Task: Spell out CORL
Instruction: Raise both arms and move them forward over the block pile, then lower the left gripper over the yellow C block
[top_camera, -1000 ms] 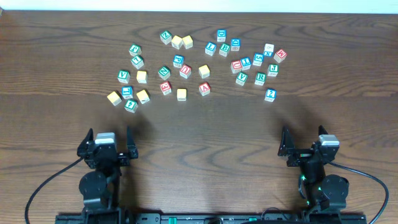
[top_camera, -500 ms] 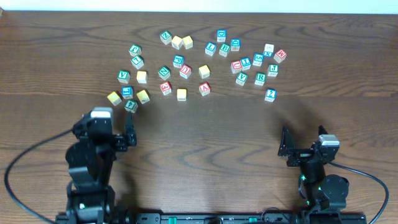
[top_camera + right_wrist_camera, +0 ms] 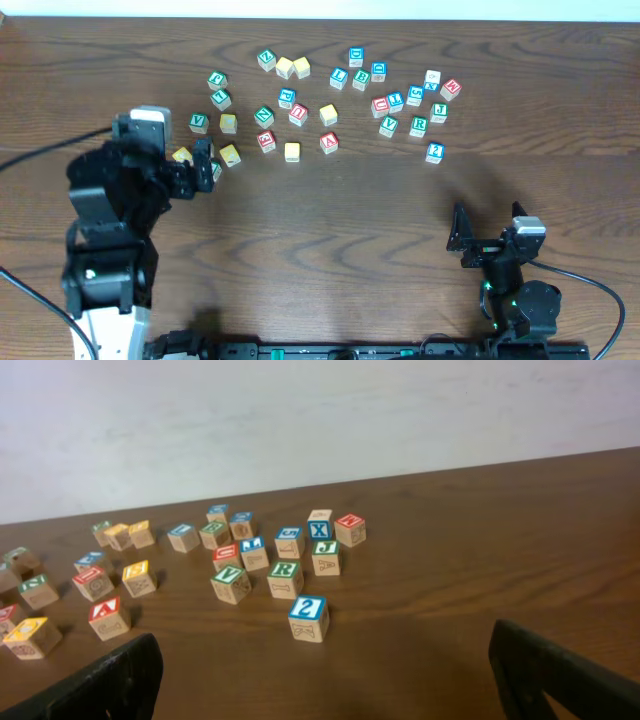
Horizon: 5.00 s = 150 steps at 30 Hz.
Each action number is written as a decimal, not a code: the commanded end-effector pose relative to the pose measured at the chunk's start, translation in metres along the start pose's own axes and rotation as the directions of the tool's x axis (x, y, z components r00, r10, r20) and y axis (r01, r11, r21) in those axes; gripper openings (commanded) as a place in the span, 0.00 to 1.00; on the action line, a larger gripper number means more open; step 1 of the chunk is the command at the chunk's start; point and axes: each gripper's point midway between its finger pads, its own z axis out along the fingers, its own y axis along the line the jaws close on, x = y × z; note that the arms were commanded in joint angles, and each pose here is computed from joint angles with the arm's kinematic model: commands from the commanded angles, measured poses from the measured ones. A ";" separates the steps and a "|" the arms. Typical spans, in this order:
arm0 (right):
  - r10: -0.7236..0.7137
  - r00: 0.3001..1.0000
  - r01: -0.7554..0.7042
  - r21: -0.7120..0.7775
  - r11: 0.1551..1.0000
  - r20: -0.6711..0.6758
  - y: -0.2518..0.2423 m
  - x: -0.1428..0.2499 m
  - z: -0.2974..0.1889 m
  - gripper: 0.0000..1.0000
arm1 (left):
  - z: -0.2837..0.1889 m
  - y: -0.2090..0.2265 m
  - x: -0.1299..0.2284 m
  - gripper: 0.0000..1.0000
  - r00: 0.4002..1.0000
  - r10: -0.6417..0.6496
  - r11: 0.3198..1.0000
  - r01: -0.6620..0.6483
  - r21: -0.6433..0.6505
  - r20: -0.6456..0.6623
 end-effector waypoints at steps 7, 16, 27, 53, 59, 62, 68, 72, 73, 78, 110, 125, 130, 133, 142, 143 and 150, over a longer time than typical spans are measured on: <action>-0.002 1.000 0.002 0.008 1.000 0.001 -0.002 0.000 0.000 0.99 | -0.009 -0.005 -0.031 0.98 1.000 -0.012 0.999 0.012 0.034 0.012; -0.002 1.000 0.002 0.008 1.000 0.001 -0.003 0.000 0.000 0.99 | -0.009 -0.006 -0.023 0.98 1.000 -0.018 0.999 0.019 0.035 -0.017; -0.004 1.000 0.004 0.005 1.000 0.029 -0.002 -0.007 0.000 0.99 | -0.009 -0.006 -0.023 0.98 1.000 -0.019 0.999 0.019 0.035 -0.019; -0.033 0.996 0.024 -0.116 0.993 -0.079 0.031 -0.084 0.025 0.99 | -0.004 -0.001 -0.021 0.98 0.996 -0.084 0.996 0.085 0.009 -0.034; -0.063 0.970 0.038 -0.110 0.993 -0.235 0.034 -0.111 0.052 0.99 | -0.003 0.000 -0.024 0.98 0.988 -0.108 0.994 0.109 0.003 -0.110; -0.093 0.948 0.051 -0.144 0.988 -0.304 0.041 -0.127 0.062 0.99 | -0.001 0.001 -0.027 0.98 0.982 -0.111 0.994 0.112 0.002 -0.151; -0.086 0.865 -0.022 -0.208 0.978 -0.495 0.056 -0.140 0.085 0.99 | 0.004 0.002 -0.031 0.98 0.972 -0.121 0.992 0.123 -0.001 -0.203; -0.099 0.807 -0.074 -0.265 0.961 -0.583 0.067 -0.133 0.099 0.99 | 0.005 0.003 -0.032 0.98 0.967 -0.124 0.992 0.127 -0.001 -0.221; -0.096 0.795 -0.085 -0.266 0.960 -0.599 0.068 -0.130 0.103 0.99 | 0.007 0.003 -0.032 0.98 0.965 -0.126 0.992 0.129 -0.002 -0.230; -0.086 0.756 -0.126 -0.273 0.954 -0.649 0.069 -0.117 0.127 0.99 | 0.017 0.004 -0.032 0.98 0.944 -0.138 0.990 0.143 -0.005 -0.301; -0.067 0.819 -0.073 -0.219 0.973 -0.570 0.078 -0.122 0.169 0.96 | 0.093 0.024 -0.033 0.97 0.919 -0.225 0.974 0.207 -0.090 -0.324; -0.030 0.787 -0.081 -0.152 0.985 -0.616 0.078 -0.108 0.167 0.88 | 0.177 0.025 0.008 0.85 0.876 -0.200 0.964 0.098 -0.245 -0.438; -0.029 0.771 -0.084 -0.146 0.986 -0.636 0.077 -0.103 0.164 0.88 | 0.199 0.024 0.018 0.75 0.876 -0.197 0.966 0.096 -0.241 -0.441; -0.028 0.763 -0.085 -0.143 0.986 -0.646 0.077 -0.101 0.162 0.89 | 0.208 0.020 0.028 0.71 0.867 -0.192 0.968 0.091 -0.232 -0.459; -0.026 0.748 -0.088 -0.137 0.987 -0.664 0.076 -0.095 0.160 0.88 | 0.227 0.014 0.064 0.71 0.824 -0.185 0.971 0.070 -0.226 -0.536; -0.026 0.745 -0.088 -0.137 0.987 -0.666 0.076 -0.095 0.160 0.88 | 0.229 0.014 0.068 0.71 0.818 -0.185 0.971 0.068 -0.228 -0.545; -0.025 0.738 -0.089 -0.134 0.987 -0.675 0.075 -0.091 0.160 0.91 | 0.239 0.015 0.098 0.71 0.775 -0.189 0.971 0.056 -0.232 -0.603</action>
